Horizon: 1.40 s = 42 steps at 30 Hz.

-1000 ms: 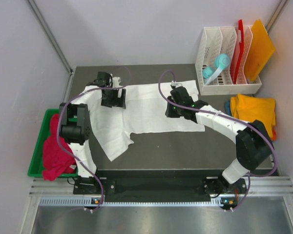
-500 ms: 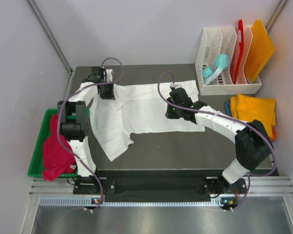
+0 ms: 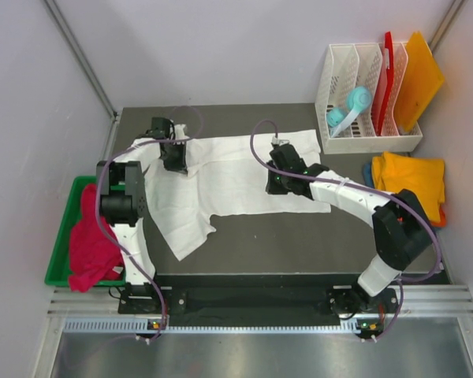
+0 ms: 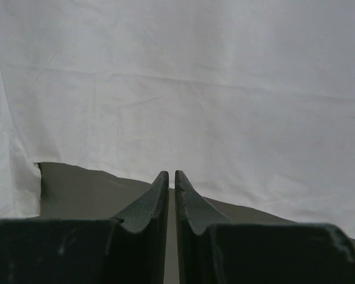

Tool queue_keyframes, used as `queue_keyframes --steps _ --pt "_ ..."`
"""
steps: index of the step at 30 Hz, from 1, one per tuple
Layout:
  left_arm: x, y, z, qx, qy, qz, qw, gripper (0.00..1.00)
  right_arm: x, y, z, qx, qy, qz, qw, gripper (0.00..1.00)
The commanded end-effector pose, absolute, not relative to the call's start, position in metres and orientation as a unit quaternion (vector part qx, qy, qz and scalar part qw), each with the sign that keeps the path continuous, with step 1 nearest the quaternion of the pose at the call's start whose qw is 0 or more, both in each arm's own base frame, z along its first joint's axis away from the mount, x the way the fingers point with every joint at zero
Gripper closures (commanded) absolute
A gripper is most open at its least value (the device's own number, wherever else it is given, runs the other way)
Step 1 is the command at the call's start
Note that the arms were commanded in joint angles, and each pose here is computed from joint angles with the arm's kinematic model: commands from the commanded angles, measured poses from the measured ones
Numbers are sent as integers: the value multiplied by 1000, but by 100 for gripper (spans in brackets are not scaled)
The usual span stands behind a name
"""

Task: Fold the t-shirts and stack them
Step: Fold the tshirt

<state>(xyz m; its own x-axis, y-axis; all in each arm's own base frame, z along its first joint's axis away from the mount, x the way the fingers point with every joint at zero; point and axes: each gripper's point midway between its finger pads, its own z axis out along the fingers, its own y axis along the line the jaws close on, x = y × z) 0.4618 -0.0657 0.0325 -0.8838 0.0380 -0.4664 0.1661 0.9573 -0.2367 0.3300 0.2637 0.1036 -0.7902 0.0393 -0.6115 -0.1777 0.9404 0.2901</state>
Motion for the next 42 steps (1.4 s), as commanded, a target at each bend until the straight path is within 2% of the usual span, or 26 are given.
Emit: queue_keyframes --steps 1,11,20,22,25,29,30,33,36,37,38,40,41,42 --pt "462 -73 68 74 947 -149 275 100 335 291 120 -44 920 195 338 91" --pt "439 -107 72 118 940 -182 263 100 326 293 114 -43 921 196 334 91" --pt "406 -145 25 180 950 -199 159 100 321 283 120 -32 919 191 342 92" --pt "407 -147 27 181 949 -204 156 100 320 280 122 -30 919 187 345 92" --pt "419 -138 46 174 947 -187 197 100 319 276 130 -27 917 187 352 92" --pt "448 -112 123 127 920 -208 307 80 319 272 144 -22 910 188 369 91" --pt "460 -95 139 108 911 -212 338 70 322 267 151 -13 906 183 382 91" --pt "483 -55 163 48 902 -191 385 55 328 247 151 17 903 148 404 90" --pt "511 -24 160 11 907 -138 397 51 343 225 143 45 905 120 406 90" --pt "512 -16 150 5 919 -117 378 51 347 219 139 50 908 110 400 90" --pt "516 -13 119 -3 934 -111 339 52 356 209 137 63 909 100 400 90" --pt "534 -11 123 0 937 -107 333 56 363 200 116 66 921 76 376 92" --pt "522 -12 91 -8 956 -112 271 59 373 195 115 72 921 69 375 92" --pt "530 -13 96 -3 954 -116 278 61 377 193 99 67 929 55 361 94"
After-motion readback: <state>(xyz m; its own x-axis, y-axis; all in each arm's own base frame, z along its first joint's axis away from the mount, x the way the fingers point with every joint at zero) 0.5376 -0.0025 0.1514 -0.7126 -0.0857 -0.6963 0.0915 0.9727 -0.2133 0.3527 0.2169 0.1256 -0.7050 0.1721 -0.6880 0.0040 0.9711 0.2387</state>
